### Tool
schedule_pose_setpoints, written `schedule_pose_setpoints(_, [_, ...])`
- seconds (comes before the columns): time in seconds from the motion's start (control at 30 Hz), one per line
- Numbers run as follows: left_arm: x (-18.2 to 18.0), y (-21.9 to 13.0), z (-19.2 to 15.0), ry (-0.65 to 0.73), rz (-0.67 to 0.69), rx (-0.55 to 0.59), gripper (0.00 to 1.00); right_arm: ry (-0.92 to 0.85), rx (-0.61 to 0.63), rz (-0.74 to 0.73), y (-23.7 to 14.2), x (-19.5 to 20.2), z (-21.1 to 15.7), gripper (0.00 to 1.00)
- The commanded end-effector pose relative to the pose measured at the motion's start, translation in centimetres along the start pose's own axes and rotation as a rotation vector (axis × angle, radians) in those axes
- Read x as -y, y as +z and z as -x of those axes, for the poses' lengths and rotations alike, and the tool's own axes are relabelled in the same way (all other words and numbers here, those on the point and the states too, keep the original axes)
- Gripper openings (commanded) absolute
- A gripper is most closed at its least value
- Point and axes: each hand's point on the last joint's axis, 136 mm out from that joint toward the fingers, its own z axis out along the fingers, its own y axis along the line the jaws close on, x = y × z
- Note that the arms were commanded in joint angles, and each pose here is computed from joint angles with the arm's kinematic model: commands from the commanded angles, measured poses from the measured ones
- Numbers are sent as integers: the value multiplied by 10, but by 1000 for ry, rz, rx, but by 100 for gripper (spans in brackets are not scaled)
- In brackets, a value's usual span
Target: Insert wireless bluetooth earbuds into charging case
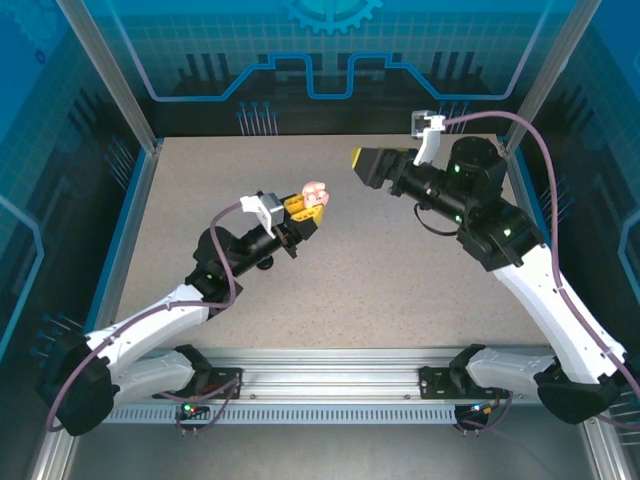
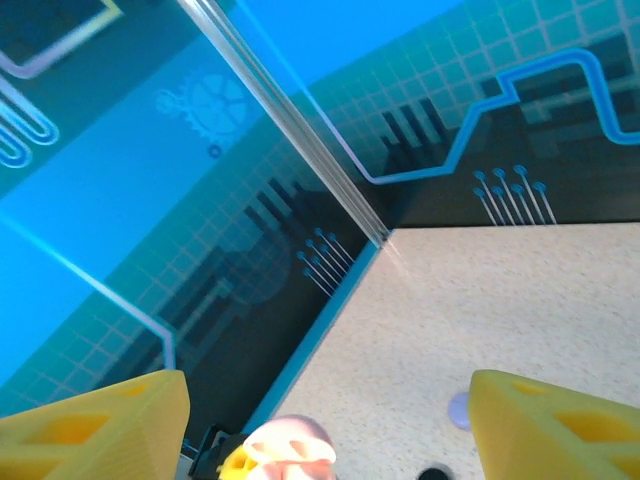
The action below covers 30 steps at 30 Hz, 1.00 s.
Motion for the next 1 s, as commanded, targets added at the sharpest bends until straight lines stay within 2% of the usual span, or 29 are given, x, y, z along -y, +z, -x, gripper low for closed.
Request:
schedule_pose_setpoints(0.0, [13,1,-13,-58,-76,-35,0,15,-191,-82,15,29,-32,73])
schedule_pose_setpoints(0.17, [21,5,-26,-102,-123,-78,0,7,-311,-156,42,55,-50,71])
schedule_pose_setpoints(0.3, [24,9,-31,-116,-136,-95,0,7,-386,-211,62,74,-63,64])
schedule_pose_setpoints(0.57, [25,18,-40,-134,-147,-121,0,24,-486,-217,84,89,-88,29])
schedule_pose_setpoints(0.7, [25,24,-43,-141,-156,-130,0,30,-513,-214,86,92,-98,24])
schedule_pose_setpoints(0.97, [25,36,-47,-145,-164,-138,0,38,-567,-198,84,94,-117,22])
